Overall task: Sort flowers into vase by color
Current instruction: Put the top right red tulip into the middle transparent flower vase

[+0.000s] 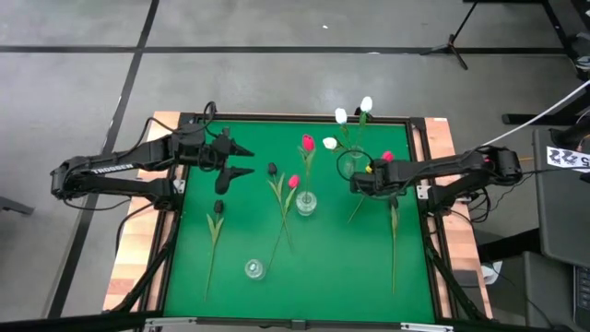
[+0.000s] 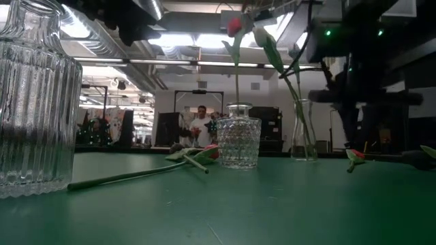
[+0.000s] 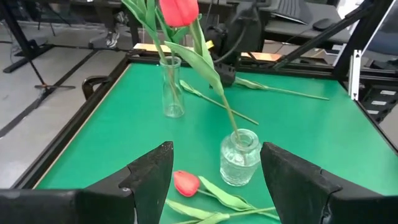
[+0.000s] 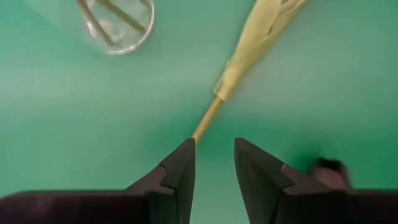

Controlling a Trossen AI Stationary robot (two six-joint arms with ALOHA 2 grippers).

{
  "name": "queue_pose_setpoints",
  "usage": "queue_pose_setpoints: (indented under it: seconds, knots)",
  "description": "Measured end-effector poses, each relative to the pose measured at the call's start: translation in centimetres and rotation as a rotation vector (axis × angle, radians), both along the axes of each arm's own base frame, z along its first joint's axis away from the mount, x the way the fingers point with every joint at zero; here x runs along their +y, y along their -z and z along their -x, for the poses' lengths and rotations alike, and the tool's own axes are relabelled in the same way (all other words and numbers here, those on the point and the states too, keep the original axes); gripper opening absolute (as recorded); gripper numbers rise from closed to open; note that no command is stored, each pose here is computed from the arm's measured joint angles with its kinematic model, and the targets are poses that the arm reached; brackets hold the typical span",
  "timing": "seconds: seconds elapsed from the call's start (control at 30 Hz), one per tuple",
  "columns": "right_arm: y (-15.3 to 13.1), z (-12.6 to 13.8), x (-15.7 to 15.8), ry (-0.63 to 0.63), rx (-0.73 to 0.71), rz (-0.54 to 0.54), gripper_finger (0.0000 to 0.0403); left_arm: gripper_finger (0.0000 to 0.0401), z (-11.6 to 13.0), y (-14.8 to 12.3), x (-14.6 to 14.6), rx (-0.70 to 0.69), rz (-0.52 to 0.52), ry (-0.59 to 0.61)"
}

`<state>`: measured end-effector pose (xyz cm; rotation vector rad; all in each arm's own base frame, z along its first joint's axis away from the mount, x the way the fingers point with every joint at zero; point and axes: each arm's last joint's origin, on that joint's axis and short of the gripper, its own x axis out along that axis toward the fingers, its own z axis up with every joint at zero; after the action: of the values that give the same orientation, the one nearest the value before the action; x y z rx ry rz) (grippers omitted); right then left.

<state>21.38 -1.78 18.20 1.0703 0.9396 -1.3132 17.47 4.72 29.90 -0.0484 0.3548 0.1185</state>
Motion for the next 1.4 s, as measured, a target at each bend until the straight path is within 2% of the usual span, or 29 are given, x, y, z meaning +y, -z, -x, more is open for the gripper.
queue_pose_setpoints:
  seconds: [0.13, 0.27, 0.47, 0.57, 0.77, 0.9, 1.07, 1.2, 1.4]
  knots:
    - [1.2, -0.4, -1.1, -0.028, -0.078, 0.012, 0.0113, 0.0239, 0.1, 0.2, 0.0, 0.019, 0.003, 0.001]
    - [2.2, 0.1, -1.7, -0.018, -0.058, -0.002, 0.0113, 0.0239, 0.1, 0.3, 0.0, 0.036, -0.017, 0.011]
    - [2.2, 0.4, -1.7, -0.048, -0.042, -0.015, 0.0120, 0.0239, 0.2, 0.5, -0.1, 0.056, -0.016, 0.026]
    - [2.1, 0.3, -1.7, -0.063, -0.048, -0.013, 0.0150, 0.0239, 0.2, 0.5, -0.1, 0.057, -0.021, 0.029]
    - [2.2, 0.5, -1.6, -0.092, -0.023, -0.039, 0.0234, 0.0239, 0.2, 0.5, -0.1, 0.050, -0.007, 0.022]
    - [2.3, 0.5, -1.6, -0.085, -0.010, -0.025, 0.0261, 0.0239, 0.2, 0.4, -0.1, 0.048, 0.001, 0.018]
    - [3.1, 0.4, -1.6, -0.066, 0.028, -0.051, 0.0257, 0.0239, 0.2, 0.4, -0.1, 0.048, 0.004, 0.017]
    - [4.2, -0.4, -1.6, -0.070, 0.041, -0.088, 0.0239, 0.0239, 0.2, 0.5, -0.1, 0.050, 0.005, 0.016]
    - [4.8, -0.7, -1.7, -0.033, 0.051, -0.084, 0.0201, 0.0239, 0.2, 0.5, -0.1, 0.053, 0.004, 0.014]
